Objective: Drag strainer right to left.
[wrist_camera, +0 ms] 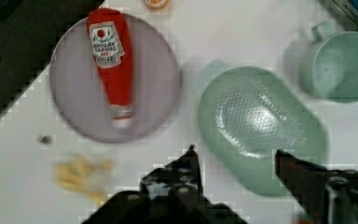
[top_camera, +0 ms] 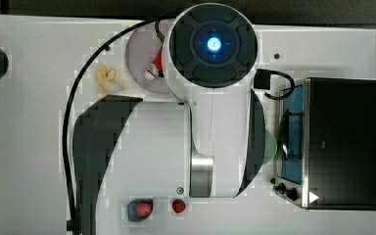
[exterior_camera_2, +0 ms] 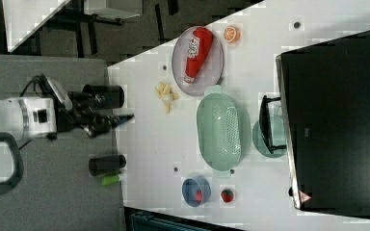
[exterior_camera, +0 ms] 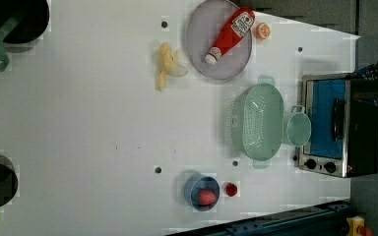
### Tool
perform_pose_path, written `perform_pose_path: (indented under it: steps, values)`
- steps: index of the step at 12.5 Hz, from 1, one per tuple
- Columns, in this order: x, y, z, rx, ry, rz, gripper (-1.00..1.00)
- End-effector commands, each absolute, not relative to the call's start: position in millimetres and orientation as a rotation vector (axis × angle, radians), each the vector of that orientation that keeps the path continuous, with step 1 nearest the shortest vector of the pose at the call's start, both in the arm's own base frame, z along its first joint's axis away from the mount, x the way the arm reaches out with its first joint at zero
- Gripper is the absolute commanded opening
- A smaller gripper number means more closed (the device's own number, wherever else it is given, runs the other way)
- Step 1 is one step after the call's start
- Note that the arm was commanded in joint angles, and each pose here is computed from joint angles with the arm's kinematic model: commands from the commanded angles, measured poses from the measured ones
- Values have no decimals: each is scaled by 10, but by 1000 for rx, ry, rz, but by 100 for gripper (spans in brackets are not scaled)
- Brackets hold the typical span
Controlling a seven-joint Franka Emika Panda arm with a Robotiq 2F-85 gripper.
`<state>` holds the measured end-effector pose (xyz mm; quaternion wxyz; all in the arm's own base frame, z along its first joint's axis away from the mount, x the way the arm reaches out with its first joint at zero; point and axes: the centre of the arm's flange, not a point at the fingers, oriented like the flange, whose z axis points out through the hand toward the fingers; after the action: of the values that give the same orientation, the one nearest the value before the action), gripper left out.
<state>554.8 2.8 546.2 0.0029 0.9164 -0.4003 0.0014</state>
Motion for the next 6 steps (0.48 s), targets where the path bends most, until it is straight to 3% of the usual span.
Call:
perform_pose_path:
  steps: [1,3,6]
  values:
    - [3771,-333,6258,2842,-1352,38,60]
    - [3814,-319,6247,2846,-1350,58,99]
    - [3976,-305,6009,2835,-1340,15,100]
